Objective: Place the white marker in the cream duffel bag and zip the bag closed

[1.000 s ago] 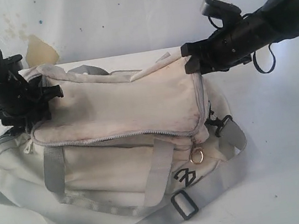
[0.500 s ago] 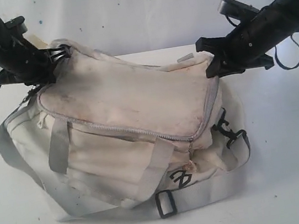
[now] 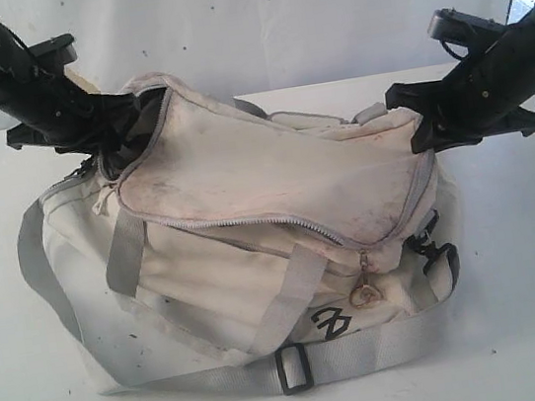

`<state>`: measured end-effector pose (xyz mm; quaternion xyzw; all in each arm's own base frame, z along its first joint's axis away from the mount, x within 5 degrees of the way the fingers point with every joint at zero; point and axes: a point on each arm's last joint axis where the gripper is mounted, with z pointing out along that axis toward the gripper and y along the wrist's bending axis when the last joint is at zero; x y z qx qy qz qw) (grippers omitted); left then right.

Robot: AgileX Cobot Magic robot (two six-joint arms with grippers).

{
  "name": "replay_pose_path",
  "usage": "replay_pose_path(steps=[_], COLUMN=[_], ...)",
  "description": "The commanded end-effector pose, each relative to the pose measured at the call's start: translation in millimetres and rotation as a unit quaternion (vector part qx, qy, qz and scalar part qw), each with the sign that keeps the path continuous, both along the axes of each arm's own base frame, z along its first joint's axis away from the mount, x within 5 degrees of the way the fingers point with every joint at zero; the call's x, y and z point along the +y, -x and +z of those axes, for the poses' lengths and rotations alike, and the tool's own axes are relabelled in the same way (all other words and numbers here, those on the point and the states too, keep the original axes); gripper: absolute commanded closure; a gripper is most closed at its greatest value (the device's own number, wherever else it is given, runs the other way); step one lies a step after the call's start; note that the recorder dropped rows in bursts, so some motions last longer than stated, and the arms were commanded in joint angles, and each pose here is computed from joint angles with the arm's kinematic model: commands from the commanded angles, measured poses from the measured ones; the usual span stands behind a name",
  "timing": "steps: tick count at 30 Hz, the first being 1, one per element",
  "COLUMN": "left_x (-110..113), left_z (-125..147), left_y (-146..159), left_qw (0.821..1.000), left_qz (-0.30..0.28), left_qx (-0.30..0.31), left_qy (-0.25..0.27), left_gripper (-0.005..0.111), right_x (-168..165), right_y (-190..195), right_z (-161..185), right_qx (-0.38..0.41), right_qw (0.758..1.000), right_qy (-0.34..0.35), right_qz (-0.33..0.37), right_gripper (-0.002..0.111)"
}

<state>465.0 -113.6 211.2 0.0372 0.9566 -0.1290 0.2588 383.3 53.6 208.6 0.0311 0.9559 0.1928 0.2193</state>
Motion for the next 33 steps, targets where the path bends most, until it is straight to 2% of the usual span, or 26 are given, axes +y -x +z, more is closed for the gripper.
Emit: replay_pose_path(steps=[1, 4, 8, 12, 16, 19, 24, 27, 29, 33], left_x=[2.3, 3.8, 5.5, 3.0, -18.3, -41.0, -80.0, -98.2, -109.6, -136.6], left_z=[37.1, 58.6, 80.1, 94.1, 101.0, 95.0, 77.4, 60.0, 49.2, 30.1], left_y=[11.3, 21.7, 38.3, 56.9, 81.2, 101.5, 133.6, 149.9, 159.0, 182.7], left_qw=[1.0, 1.0, 1.0, 0.998, 0.99, 0.985, 0.979, 0.978, 0.978, 0.975], left_qz=[-0.012, -0.015, -0.027, -0.05, -0.116, -0.149, -0.188, -0.192, -0.191, -0.202], left_qx=[-0.019, -0.021, -0.002, 0.038, 0.065, 0.074, 0.063, 0.064, 0.061, 0.048], left_qy=[0.002, 0.005, 0.006, 0.015, 0.044, 0.049, 0.046, 0.047, 0.055, 0.074], left_gripper=[0.057, 0.044, 0.041, 0.041, 0.041, 0.041, 0.041, 0.042, 0.045, 0.062], right_x=[0.9, 5.8, 13.8, 16.3, 16.4, 16.5, 19.0, 19.2, 18.2, 7.6], right_y=[-1.7, -4.4, -8.2, -9.3, -9.6, -7.3, -0.2, 3.6, 6.1, 9.2], right_z=[4.1, 8.5, 14.3, 14.9, 15.5, 16.8, 20.0, 19.9, 19.2, 19.6], right_qx=[-0.008, -0.008, -0.014, -0.022, -0.024, -0.024, -0.004, 0.005, 0.018, 0.046], right_qw=[0.999, 0.993, 0.982, 0.981, 0.982, 0.985, 0.987, 0.99, 0.99, 0.985], right_qy=[-0.041, -0.098, -0.158, -0.157, -0.156, -0.151, -0.152, -0.14, -0.141, -0.164], right_qz=[-0.034, -0.069, -0.105, -0.109, -0.106, -0.083, -0.052, -0.032, -0.023, -0.026], right_gripper=[0.108, 0.108, 0.105, 0.085, 0.057, 0.047, 0.046, 0.047, 0.047, 0.047])
